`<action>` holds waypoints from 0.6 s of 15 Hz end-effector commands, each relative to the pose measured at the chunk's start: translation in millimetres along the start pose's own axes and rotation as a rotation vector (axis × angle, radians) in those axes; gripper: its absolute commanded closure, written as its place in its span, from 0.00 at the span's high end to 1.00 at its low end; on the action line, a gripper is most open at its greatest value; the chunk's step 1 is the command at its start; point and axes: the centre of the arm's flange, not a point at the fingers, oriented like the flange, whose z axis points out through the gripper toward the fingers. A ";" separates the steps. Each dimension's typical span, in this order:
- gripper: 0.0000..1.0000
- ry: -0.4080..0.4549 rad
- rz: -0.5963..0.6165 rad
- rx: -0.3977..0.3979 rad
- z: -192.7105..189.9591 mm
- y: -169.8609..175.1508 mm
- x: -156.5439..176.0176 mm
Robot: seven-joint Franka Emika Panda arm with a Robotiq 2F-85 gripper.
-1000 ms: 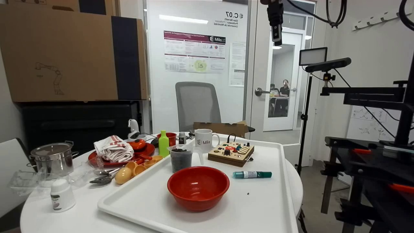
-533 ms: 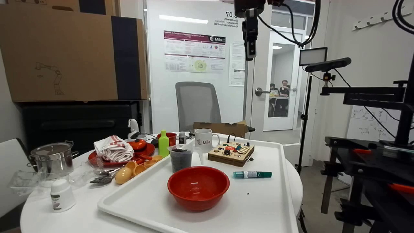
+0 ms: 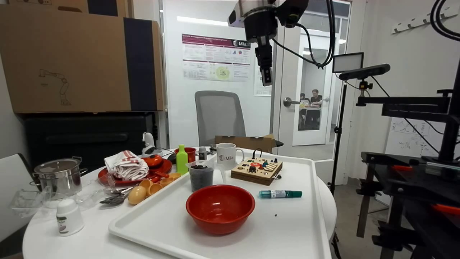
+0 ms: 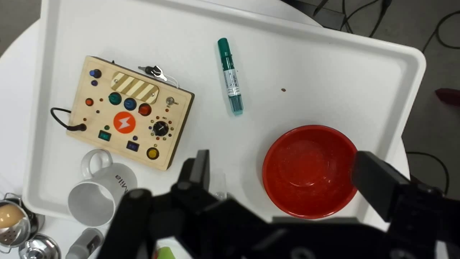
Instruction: Empty the jug into the red bowl
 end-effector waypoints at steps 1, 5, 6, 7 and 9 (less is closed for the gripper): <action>1.00 -0.027 0.019 -0.015 1.8 2.1 -8.9; 1.00 -0.044 0.004 0.018 29.7 -6.4 10.3; 1.00 -0.045 -0.003 0.016 38.6 -9.5 17.4; 1.00 -0.037 -0.016 0.022 48.0 -13.1 25.3; 1.00 -0.011 -0.046 0.036 64.3 -17.8 37.3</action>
